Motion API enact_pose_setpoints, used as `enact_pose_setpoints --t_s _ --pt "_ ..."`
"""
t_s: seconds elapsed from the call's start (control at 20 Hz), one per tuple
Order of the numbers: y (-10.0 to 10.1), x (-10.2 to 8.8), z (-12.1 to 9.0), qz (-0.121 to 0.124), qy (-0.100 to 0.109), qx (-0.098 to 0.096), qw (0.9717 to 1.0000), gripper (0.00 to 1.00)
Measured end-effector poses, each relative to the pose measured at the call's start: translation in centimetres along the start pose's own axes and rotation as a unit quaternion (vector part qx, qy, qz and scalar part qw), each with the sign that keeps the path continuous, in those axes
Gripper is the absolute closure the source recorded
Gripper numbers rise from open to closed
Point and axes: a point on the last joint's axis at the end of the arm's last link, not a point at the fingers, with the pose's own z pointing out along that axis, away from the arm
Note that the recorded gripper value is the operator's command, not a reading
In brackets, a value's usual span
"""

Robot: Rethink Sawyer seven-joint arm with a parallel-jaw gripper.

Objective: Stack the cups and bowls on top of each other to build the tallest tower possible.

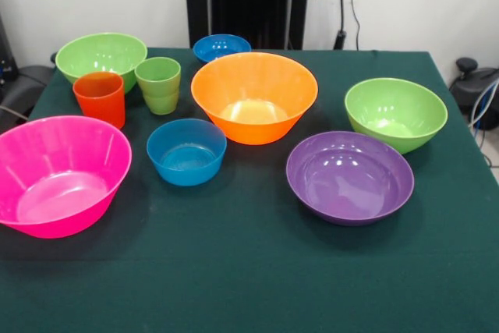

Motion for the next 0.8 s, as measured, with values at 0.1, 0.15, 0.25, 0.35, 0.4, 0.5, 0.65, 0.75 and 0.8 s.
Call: enact_pose_setpoints --t_s 0.1,0.15,0.25,0.35,0.4,0.5,0.65,0.75,0.8 --pt "-0.2 0.0 0.5 0.011 0.002 -0.001 0.9999 1.0" --pt "-0.3 0.0 0.7 0.017 0.003 -0.001 0.9998 1.0" --pt "-0.6 0.1 1.2 0.021 0.004 0.001 0.9998 1.0" --pt "-0.9 0.1 1.4 0.016 0.003 0.006 0.9999 1.0" --pt "-1.0 0.2 1.5 0.01 0.001 0.009 0.9999 1.0" --pt "-1.4 0.5 1.6 -0.012 -0.004 0.018 0.9998 1.0" --pt "-2.1 1.2 1.6 -0.059 -0.008 0.041 0.9974 1.0" --pt "-2.4 1.5 1.2 -0.084 -0.006 0.055 0.9949 1.0" --pt "-2.5 1.7 1.0 -0.097 -0.005 0.063 0.9933 1.0"
